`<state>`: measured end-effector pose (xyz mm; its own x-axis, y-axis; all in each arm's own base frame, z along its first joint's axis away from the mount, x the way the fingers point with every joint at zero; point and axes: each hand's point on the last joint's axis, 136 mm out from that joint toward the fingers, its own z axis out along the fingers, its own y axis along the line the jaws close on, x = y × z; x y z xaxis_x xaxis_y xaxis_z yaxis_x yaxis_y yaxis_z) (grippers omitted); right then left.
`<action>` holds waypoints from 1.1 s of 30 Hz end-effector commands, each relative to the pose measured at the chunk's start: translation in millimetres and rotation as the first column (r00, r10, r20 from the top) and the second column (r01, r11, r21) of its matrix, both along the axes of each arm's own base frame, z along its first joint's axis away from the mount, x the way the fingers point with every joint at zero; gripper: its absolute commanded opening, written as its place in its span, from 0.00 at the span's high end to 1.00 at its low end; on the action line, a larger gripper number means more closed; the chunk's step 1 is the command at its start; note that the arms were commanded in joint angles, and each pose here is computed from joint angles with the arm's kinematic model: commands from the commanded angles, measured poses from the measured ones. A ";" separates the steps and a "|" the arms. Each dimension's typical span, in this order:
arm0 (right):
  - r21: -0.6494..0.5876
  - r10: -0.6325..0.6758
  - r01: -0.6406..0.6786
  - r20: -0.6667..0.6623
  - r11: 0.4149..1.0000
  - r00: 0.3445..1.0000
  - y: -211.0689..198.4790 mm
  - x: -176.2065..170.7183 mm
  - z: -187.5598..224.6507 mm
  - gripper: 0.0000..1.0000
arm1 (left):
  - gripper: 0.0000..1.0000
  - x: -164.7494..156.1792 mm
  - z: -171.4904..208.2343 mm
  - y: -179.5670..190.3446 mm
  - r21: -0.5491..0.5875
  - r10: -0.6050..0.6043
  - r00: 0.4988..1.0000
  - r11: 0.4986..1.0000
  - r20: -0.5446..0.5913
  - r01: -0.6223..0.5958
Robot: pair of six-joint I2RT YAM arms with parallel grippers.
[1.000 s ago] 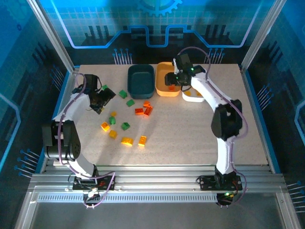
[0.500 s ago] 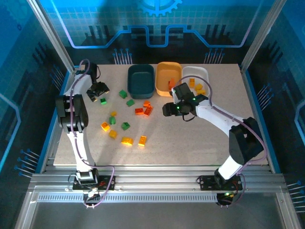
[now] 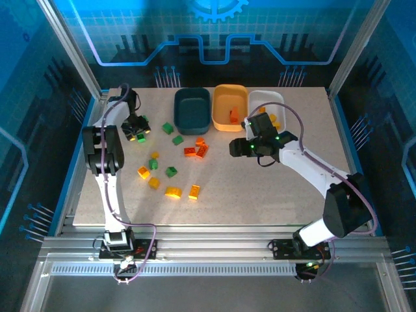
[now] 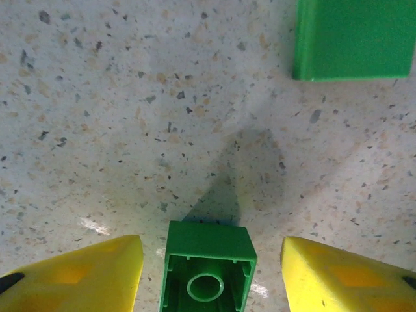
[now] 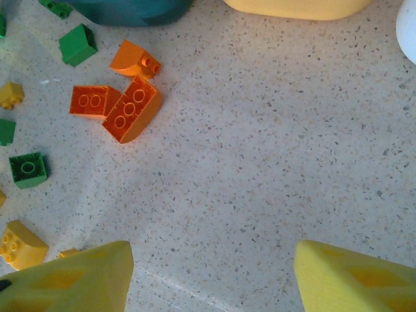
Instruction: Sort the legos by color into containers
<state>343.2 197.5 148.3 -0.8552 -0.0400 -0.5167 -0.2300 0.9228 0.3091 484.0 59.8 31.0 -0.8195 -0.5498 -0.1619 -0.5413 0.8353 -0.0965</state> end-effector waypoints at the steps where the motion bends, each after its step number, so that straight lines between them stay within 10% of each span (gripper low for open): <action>1: 0.013 0.009 -0.009 0.004 1.000 1.000 -1.1 -3.3 3.7 0.32 | 0.43 -3.5 -3.7 -4.8 0.012 -0.047 0.998 0.999 -0.038 0.048; 17: 0.024 0.012 -0.013 0.028 1.000 1.000 -1.4 -5.3 15.5 0.33 | 0.75 -9.9 6.0 -14.8 0.037 -0.064 0.998 0.997 -0.012 0.064; 33: 0.022 0.007 -0.007 0.027 1.000 1.000 1.6 -3.6 14.9 0.35 | 0.78 11.1 91.9 -101.9 -0.022 -0.217 0.952 0.974 0.214 0.227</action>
<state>341.4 197.1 157.8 -0.8436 -0.0339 -0.5360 -0.2379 0.9183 0.3165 486.5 -12.2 95.6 -0.8722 -0.3984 -0.2838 -0.3711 0.9169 -0.1467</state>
